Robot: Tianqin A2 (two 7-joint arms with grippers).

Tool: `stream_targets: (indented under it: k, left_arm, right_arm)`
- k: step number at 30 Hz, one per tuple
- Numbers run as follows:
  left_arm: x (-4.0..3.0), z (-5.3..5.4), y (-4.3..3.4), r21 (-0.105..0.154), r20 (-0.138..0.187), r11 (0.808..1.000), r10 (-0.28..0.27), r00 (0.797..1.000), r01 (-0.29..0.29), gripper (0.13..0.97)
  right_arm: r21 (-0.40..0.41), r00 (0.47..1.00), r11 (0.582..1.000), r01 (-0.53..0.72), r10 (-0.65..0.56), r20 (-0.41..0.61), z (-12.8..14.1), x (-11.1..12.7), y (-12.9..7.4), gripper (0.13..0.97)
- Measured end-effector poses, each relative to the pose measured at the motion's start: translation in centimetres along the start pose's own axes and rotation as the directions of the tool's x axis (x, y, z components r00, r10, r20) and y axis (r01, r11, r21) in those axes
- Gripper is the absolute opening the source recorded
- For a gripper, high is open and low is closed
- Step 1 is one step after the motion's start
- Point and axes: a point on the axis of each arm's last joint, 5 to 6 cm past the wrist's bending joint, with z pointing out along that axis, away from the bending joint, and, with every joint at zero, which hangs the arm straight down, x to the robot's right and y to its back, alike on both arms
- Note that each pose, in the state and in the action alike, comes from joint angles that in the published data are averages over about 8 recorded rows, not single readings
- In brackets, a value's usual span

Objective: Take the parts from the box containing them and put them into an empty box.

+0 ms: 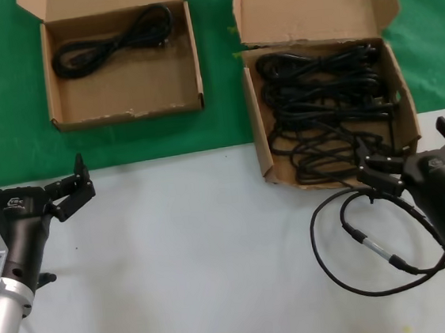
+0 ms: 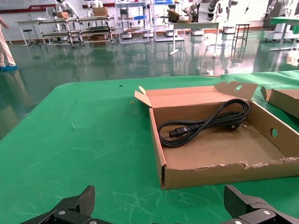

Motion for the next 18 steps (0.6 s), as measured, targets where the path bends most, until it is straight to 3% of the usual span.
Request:
stream_targets:
  k: [18]
  left_arm:
    - [0.00, 0.00, 0.00, 0.000, 0.000, 1.000, 0.000, 1.000, 0.000, 0.966]
  right_arm:
    - [0.000, 1.000, 1.000, 0.000, 0.000, 0.000, 0.00, 0.00, 0.00, 0.966]
